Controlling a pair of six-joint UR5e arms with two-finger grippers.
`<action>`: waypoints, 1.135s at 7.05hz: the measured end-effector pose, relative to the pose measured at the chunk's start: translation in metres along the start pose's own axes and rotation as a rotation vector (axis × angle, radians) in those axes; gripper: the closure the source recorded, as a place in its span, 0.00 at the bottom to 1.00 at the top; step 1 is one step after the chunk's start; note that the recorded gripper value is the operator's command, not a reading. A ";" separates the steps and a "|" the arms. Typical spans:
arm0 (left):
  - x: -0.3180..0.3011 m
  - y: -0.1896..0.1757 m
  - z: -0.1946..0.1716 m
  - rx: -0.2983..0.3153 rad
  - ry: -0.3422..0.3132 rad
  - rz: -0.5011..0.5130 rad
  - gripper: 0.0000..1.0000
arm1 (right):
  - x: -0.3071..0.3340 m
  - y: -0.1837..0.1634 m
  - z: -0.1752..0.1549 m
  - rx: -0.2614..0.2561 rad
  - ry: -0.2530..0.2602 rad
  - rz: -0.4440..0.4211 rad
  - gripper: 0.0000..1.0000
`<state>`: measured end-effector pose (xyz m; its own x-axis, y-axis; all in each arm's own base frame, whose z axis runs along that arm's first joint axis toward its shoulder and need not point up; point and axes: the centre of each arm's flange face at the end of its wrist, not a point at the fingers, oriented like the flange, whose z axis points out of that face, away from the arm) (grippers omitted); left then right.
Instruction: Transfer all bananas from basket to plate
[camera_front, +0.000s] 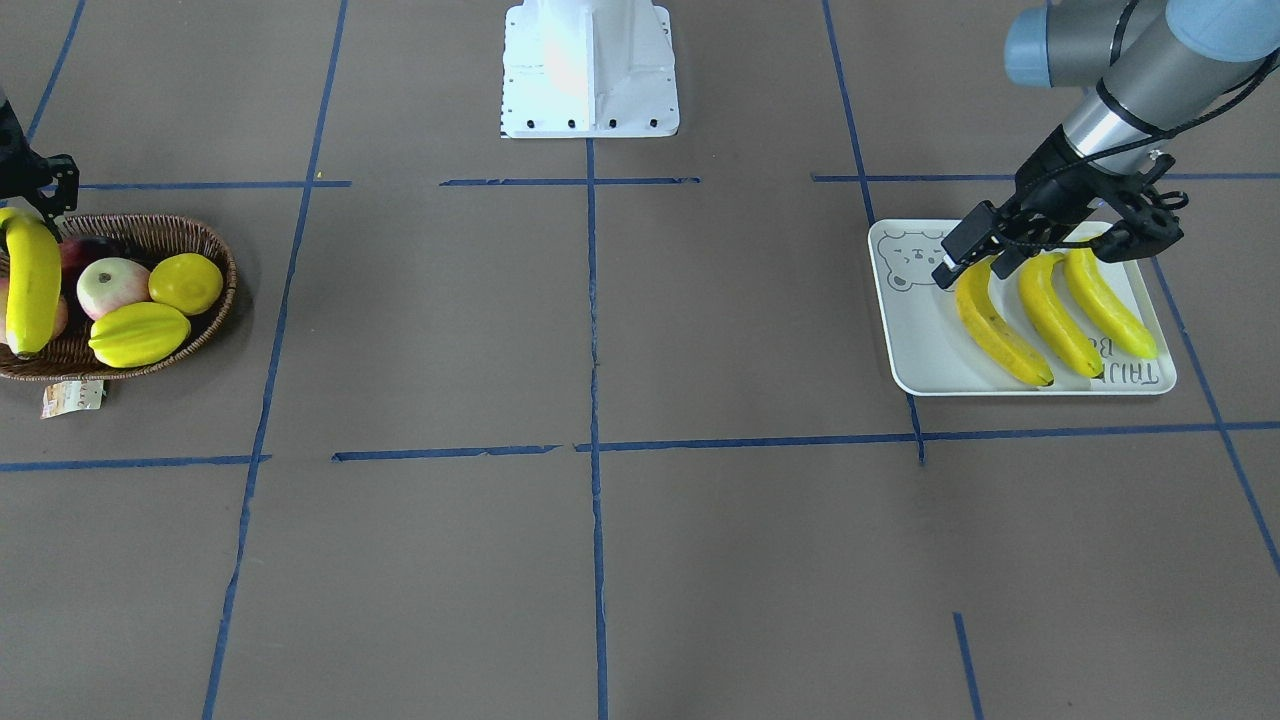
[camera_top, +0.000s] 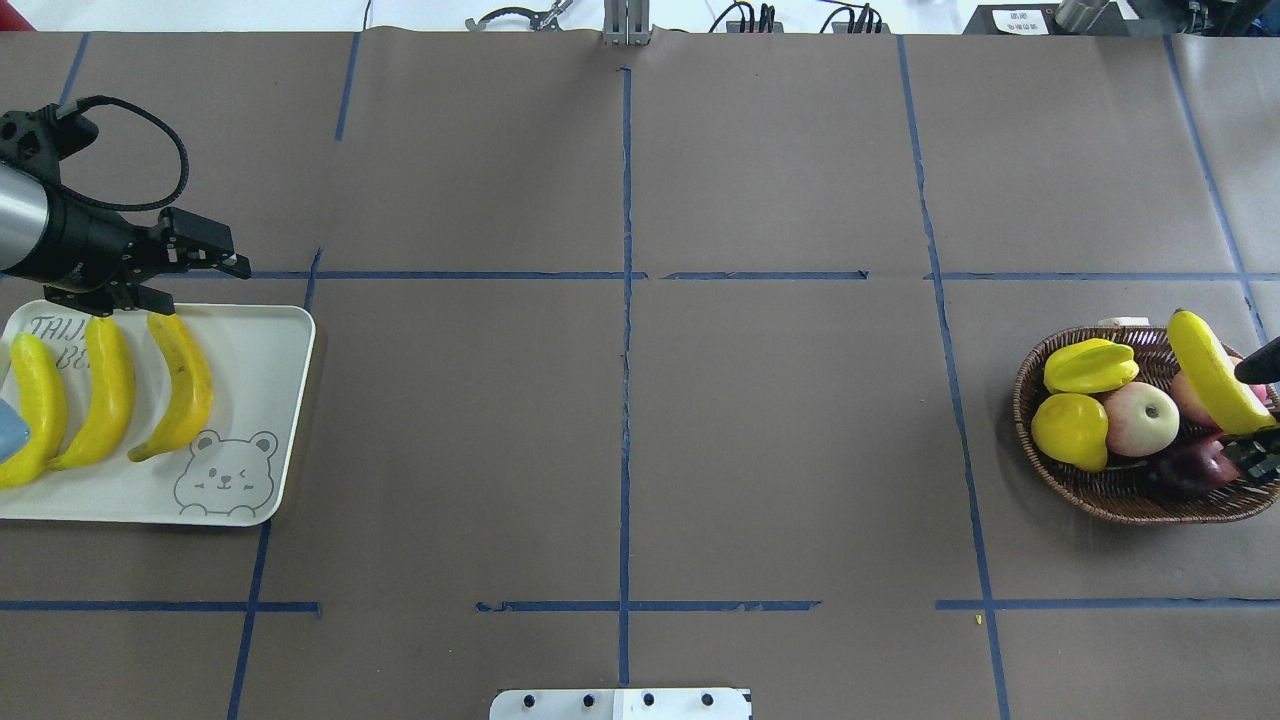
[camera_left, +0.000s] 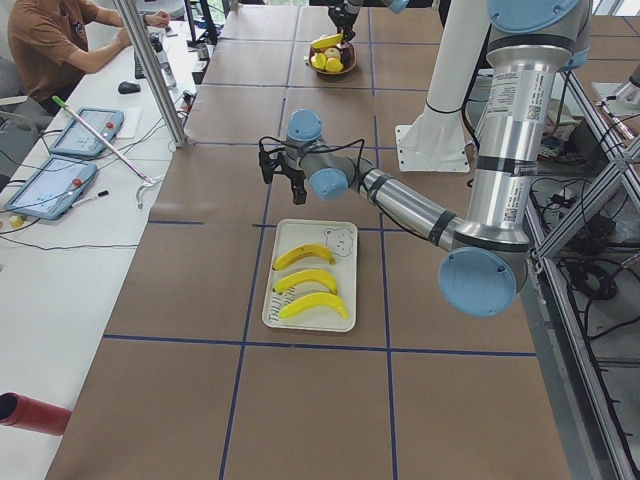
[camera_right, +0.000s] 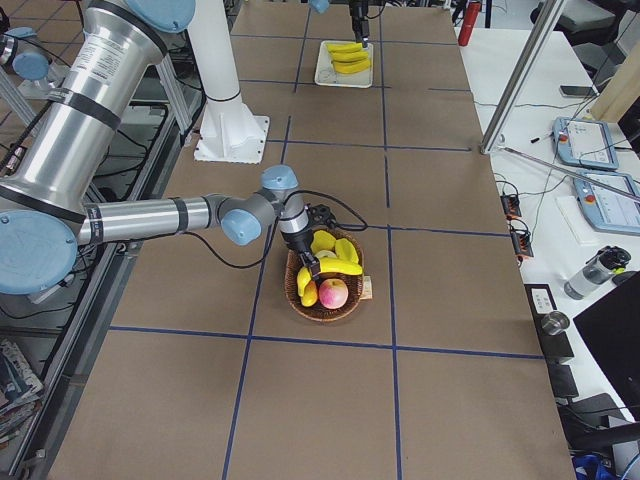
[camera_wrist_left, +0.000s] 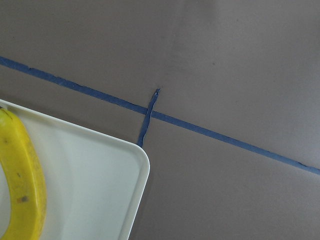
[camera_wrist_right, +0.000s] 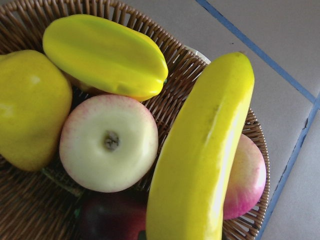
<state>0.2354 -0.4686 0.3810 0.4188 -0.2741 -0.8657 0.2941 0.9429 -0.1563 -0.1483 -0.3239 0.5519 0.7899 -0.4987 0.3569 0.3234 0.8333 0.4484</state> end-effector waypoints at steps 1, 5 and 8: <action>0.000 0.000 0.000 0.000 0.001 0.001 0.01 | 0.010 -0.009 -0.021 0.031 -0.063 0.033 0.98; 0.025 0.007 0.004 -0.009 0.027 -0.009 0.01 | -0.011 -0.096 -0.076 0.169 -0.326 0.157 0.98; 0.077 0.018 0.005 -0.028 0.090 -0.022 0.01 | -0.087 -0.187 -0.106 0.208 -0.506 0.346 0.97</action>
<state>0.2769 -0.4738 0.3135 0.3329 -0.2780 -0.9010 0.2778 0.9421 -0.1881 -0.2221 -0.4106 0.3501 0.4705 -0.3024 0.8290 -0.0540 0.9278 0.3691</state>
